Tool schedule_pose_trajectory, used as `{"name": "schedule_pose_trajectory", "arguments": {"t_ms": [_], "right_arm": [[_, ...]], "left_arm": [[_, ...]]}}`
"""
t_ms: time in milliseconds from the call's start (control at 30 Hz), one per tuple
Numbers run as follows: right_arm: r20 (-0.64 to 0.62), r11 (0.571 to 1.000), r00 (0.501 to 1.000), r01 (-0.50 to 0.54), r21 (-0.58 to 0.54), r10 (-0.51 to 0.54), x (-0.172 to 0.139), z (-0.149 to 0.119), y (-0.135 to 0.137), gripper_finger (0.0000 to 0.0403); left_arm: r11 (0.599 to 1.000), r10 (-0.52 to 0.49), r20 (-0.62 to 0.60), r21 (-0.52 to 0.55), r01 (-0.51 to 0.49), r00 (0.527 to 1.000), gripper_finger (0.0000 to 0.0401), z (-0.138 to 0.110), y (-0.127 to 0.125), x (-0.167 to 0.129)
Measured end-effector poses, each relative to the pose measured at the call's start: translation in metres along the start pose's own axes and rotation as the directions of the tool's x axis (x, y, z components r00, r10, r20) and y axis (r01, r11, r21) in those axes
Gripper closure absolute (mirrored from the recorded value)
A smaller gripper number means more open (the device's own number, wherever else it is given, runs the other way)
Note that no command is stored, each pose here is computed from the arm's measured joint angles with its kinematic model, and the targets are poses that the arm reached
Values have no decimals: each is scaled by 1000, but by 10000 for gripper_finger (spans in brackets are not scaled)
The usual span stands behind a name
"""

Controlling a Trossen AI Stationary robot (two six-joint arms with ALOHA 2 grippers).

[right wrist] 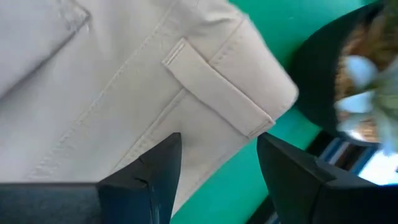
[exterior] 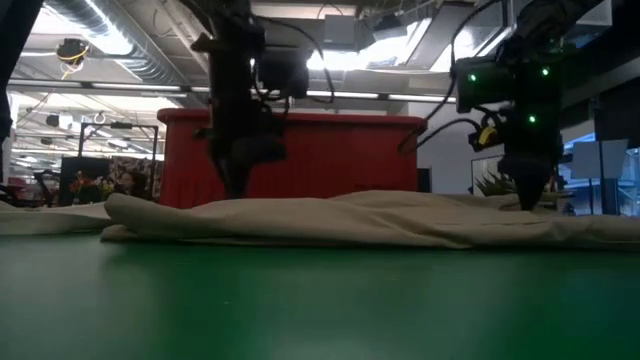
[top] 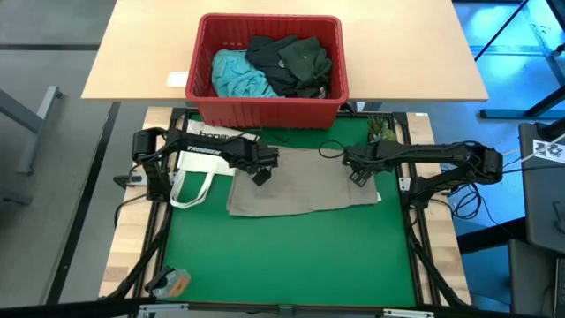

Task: Fold Laundry from Bin
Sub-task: Fold the light brown shorts

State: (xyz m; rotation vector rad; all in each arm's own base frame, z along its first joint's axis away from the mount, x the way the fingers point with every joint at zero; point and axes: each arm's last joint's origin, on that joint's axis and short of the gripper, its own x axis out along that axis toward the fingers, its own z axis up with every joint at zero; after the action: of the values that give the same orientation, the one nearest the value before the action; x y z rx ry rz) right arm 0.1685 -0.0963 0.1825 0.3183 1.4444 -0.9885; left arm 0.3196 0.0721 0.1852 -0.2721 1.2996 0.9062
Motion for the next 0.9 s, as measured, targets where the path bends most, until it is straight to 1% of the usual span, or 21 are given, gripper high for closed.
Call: {"name": "schedule_pose_trajectory", "arguments": {"t_ms": [100, 200, 333, 467, 700, 800, 900], "right_arm": [[42, 1000, 999, 21, 13, -21, -8, 7, -2, 194], [104, 998, 993, 52, 39, -56, -10, 13, -2, 194], [169, 997, 985, 27, 71, -38, -11, 20, 0, 194], [192, 997, 981, 8, 82, -24, -10, 22, 1, 194], [208, 996, 978, 2, 90, -20, 11, 16, 9, 194], [221, 995, 975, -6, 96, -15, 21, 16, 14, 194], [203, 996, 979, 3, 88, -21, 27, 17, 17, 194]], "left_arm": [[1000, -3, 26, 17, 3, 1000, 333, 8, 1, -7], [1000, 10, 55, -2, -10, 998, 333, 14, 4, -8], [999, 14, 67, -37, -11, 998, 332, 17, 9, -1], [997, 16, 70, -82, -10, 997, 332, 17, 12, 14], [990, 29, 93, -143, -15, 995, 332, 14, 21, 39], [985, 68, 80, -162, -54, 995, 332, 11, 30, 48], [981, 78, 80, -186, -62, 994, 332, 12, 36, 54]]}}
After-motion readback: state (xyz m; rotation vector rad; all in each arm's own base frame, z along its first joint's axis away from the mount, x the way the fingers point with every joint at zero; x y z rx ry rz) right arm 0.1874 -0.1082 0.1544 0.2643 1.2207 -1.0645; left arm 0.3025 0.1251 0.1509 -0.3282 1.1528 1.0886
